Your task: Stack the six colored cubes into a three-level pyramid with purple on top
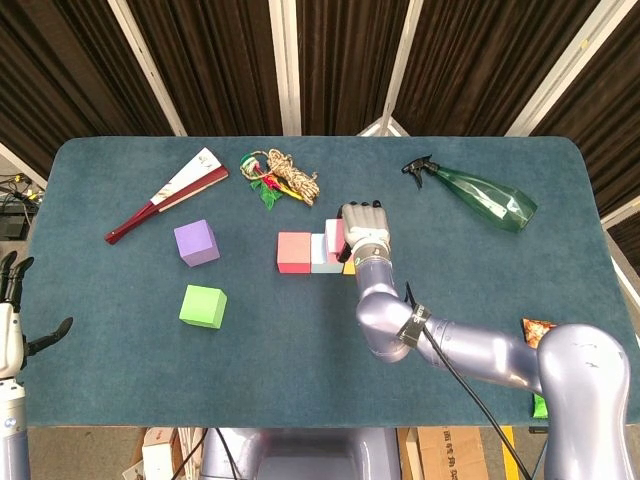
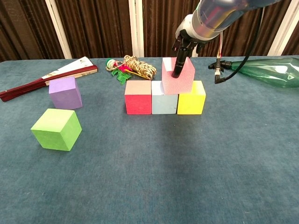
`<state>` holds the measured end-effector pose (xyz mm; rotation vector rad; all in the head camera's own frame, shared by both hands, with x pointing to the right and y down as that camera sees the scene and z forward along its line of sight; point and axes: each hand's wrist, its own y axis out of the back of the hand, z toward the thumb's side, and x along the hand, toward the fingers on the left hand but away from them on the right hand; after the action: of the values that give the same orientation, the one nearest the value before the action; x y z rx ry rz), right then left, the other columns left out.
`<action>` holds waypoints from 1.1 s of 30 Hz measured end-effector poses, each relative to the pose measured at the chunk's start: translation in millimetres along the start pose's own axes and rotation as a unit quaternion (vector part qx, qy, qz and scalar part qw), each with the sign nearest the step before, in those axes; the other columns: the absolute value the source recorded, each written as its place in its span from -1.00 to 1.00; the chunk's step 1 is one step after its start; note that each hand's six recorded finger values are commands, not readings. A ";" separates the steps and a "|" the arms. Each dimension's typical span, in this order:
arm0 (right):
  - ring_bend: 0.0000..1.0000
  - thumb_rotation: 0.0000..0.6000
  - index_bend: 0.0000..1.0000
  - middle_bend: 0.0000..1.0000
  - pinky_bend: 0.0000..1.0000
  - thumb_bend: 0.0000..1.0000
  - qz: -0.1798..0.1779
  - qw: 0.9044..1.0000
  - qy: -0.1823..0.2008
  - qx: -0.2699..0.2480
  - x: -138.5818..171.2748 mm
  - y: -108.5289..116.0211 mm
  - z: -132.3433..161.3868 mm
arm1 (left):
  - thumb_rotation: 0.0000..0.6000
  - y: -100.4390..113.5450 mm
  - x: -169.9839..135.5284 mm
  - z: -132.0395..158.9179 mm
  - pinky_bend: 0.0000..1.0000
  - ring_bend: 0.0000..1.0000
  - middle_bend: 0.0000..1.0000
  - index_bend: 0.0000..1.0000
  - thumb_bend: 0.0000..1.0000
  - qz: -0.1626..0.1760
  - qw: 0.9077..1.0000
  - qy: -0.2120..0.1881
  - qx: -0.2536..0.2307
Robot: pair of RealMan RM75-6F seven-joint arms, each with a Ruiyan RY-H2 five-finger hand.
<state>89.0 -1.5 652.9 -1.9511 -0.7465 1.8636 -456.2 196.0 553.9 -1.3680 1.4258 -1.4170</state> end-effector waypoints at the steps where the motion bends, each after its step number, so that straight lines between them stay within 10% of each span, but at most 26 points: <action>1: -0.75 1.00 -0.43 -0.66 -1.00 -0.50 -0.001 1.000 0.000 -0.001 0.1 0.2 0.1 | 1.00 0.0 0.0 -0.1 -1.00 -1.00 -0.94 -0.72 -0.64 0.000 1.000 0.000 0.000; 33: -0.92 1.00 -0.84 -1.00 -1.00 -0.50 0.004 1.000 0.022 -0.017 43.1 21.2 -9.2 | 1.00 -0.4 0.7 -1.5 -1.00 -1.00 -1.00 -0.90 -0.64 -0.010 1.000 -0.006 -0.006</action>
<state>101.1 7.7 606.4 -2.0120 -0.7634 1.8177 -457.7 195.8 554.6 -1.3999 1.4189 -1.4142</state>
